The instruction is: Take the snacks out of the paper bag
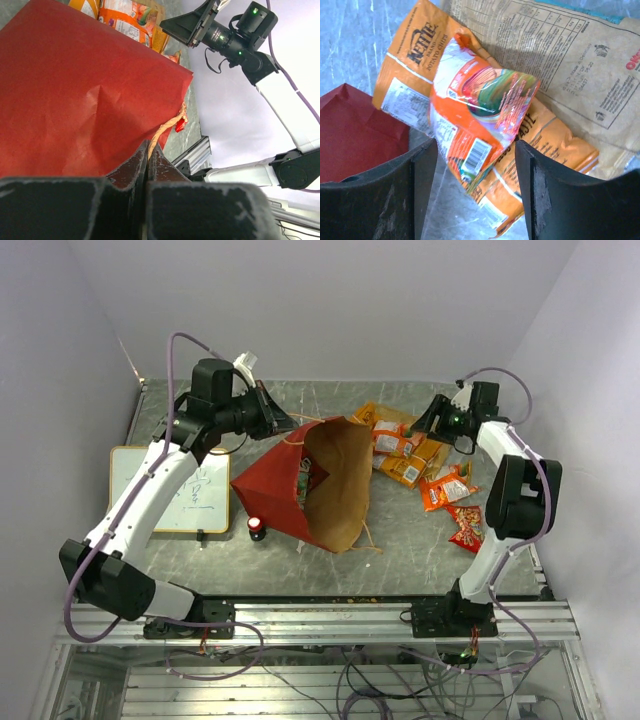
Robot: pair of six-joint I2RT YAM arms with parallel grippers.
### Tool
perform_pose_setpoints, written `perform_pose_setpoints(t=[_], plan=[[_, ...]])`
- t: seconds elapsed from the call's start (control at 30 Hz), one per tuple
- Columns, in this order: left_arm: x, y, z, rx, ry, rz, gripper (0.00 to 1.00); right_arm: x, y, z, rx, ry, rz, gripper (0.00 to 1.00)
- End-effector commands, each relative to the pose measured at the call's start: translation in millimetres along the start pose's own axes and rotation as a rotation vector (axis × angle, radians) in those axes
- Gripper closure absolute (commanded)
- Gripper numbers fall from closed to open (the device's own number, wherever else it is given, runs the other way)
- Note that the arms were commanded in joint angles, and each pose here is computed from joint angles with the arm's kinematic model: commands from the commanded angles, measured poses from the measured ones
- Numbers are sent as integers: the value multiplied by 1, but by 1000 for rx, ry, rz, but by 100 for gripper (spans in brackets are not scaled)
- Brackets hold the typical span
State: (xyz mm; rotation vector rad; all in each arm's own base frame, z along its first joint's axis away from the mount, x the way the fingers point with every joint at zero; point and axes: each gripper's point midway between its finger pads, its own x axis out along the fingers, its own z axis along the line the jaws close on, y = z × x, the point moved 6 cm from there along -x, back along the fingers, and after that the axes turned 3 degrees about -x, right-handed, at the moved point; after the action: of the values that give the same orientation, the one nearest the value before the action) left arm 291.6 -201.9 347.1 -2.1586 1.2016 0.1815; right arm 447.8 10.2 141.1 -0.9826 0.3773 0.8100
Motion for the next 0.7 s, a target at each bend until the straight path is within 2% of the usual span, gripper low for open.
perform_pose_setpoints(t=[0.0, 0.13, 0.3, 0.5, 0.67], plan=[[-8, -2, -15, -28, 73, -17, 93, -29, -13, 28, -59, -11, -92, 35], [-7, 0, -16, -54, 70, 27, 93, -44, -10, 61, -86, -84, -131, 33], [-12, -6, -28, -59, 101, 15, 93, -75, -6, 104, -168, -158, -171, 30], [-16, -10, -32, -14, 87, 22, 93, -105, 33, 165, -239, -303, -147, 30], [-19, -6, -34, -38, 105, 33, 93, -139, 56, 189, -334, -286, -119, 31]])
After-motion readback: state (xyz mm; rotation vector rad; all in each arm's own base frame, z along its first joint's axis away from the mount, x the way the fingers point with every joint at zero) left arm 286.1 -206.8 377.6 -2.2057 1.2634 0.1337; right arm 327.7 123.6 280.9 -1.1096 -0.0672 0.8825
